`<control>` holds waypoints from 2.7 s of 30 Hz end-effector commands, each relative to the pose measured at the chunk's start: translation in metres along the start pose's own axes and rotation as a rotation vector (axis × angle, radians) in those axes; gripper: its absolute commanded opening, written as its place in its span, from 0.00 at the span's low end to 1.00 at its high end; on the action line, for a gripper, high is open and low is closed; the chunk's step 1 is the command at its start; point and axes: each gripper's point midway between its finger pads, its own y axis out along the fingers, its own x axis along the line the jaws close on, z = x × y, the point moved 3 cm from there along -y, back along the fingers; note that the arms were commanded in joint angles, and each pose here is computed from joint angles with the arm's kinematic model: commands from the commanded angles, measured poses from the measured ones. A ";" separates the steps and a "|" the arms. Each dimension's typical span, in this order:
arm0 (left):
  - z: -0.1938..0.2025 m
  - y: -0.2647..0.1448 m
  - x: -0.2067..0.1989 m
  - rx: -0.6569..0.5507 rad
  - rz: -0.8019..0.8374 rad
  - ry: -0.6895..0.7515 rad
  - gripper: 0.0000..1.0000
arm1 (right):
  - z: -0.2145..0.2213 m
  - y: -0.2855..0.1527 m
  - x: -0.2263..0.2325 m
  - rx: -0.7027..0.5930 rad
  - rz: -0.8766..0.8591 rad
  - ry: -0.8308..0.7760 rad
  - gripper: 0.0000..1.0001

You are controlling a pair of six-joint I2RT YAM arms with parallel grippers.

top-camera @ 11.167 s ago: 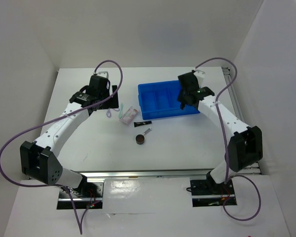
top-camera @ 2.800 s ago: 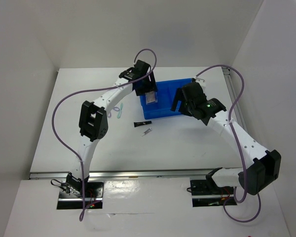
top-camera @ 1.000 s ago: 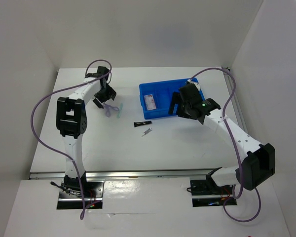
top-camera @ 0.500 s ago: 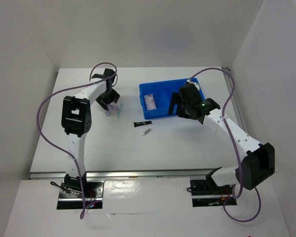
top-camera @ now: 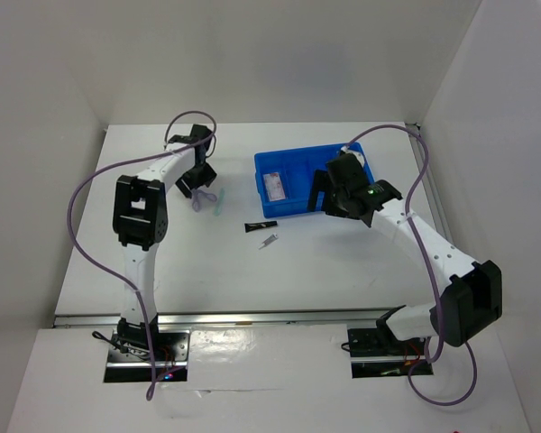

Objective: Organize the makeup

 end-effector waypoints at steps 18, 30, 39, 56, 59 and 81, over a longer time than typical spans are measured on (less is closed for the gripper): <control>-0.001 -0.016 0.032 -0.128 0.002 0.378 0.75 | -0.001 0.004 0.003 -0.003 -0.021 0.004 0.94; 0.025 0.017 0.030 -0.010 0.040 0.460 0.69 | -0.001 0.001 0.003 -0.003 -0.021 0.015 0.94; 0.033 0.025 0.033 0.025 0.063 0.454 0.42 | -0.001 0.001 0.003 -0.003 -0.021 0.015 0.94; 0.001 -0.097 0.002 -0.148 0.285 0.551 0.20 | -0.001 0.002 -0.001 -0.008 0.002 0.023 0.94; 0.014 -0.132 -0.027 -0.152 0.417 0.590 0.20 | -0.006 0.001 -0.002 -0.027 0.015 0.025 0.94; 0.128 -0.189 -0.205 -0.190 0.888 0.910 0.24 | -0.024 -0.107 -0.060 -0.405 0.069 0.367 0.94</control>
